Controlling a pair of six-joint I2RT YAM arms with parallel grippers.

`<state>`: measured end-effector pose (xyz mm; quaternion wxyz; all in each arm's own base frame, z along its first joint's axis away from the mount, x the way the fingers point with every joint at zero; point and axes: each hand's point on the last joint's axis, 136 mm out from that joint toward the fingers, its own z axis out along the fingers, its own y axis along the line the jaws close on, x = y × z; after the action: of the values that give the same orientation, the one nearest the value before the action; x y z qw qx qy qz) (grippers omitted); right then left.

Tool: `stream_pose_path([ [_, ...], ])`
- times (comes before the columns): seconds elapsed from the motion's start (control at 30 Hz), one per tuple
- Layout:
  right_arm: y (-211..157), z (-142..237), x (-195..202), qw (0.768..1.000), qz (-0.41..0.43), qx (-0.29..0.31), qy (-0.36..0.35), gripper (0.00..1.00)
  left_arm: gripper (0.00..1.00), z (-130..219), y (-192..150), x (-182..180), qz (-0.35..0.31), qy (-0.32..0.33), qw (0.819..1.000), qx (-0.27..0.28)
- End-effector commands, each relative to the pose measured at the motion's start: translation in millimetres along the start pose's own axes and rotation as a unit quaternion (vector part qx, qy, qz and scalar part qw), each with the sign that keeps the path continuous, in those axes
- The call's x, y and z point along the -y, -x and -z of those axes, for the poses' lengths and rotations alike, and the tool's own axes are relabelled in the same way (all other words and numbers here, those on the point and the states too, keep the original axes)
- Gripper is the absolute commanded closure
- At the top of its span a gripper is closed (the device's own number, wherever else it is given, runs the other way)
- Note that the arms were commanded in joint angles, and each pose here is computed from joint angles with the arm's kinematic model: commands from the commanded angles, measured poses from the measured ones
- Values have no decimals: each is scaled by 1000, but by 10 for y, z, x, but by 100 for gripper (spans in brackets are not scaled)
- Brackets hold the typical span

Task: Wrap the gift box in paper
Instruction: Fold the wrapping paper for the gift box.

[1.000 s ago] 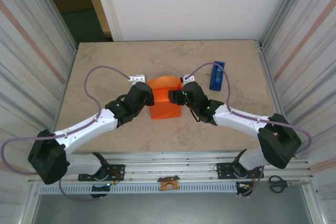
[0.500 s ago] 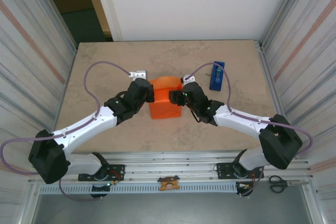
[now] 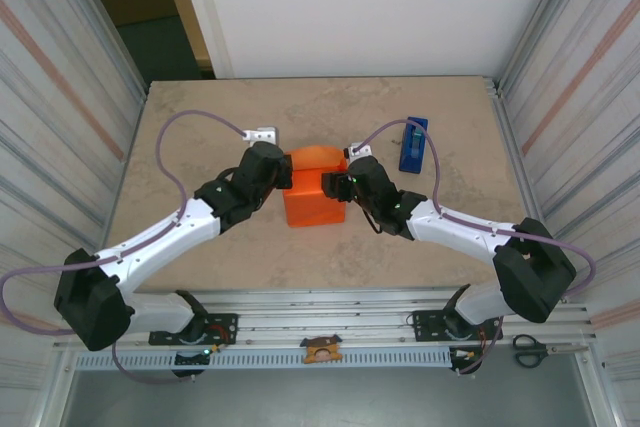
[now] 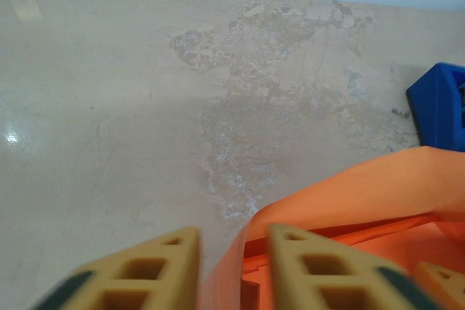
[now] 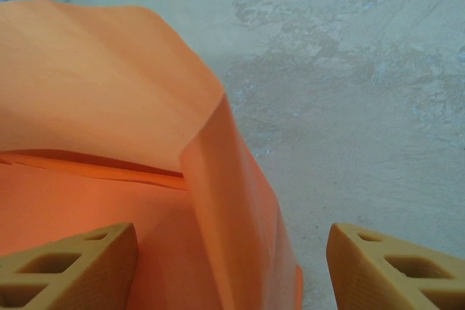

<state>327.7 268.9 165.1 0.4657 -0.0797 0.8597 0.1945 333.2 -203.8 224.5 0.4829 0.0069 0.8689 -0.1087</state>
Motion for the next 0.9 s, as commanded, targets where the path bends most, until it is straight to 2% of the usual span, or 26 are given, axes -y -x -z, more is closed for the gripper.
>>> stream_pose_path([
  [0.0, -150, 2, 70, 999, 19, -31, -20, 32, 59, 112, 183, 20, 5, -10, 1000, 16],
  [0.2, -138, -13, 49, 999, 18, -31, -17, 32, 50, 84, 88, 53, -6, -15, 1000, -13],
  [0.3, -128, -19, 34, 999, 17, -31, -14, 32, 37, 106, 28, 44, -17, -13, 999, -36],
  [0.4, -102, -19, 18, 999, 14, -31, -12, 31, 20, 124, -90, 31, -26, -21, 998, -49],
  [0.53, -62, -10, -22, 1000, 6, -30, -3, 31, 17, 49, -276, 78, -34, -35, 995, -84],
  [0.67, -15, -23, -81, 999, -1, -35, 12, 30, 16, -66, -362, 56, -30, -21, 994, -100],
  [0.87, 216, 88, -191, 999, -13, -24, 46, 29, 21, -219, -483, -32, -26, -3, 993, -117],
])
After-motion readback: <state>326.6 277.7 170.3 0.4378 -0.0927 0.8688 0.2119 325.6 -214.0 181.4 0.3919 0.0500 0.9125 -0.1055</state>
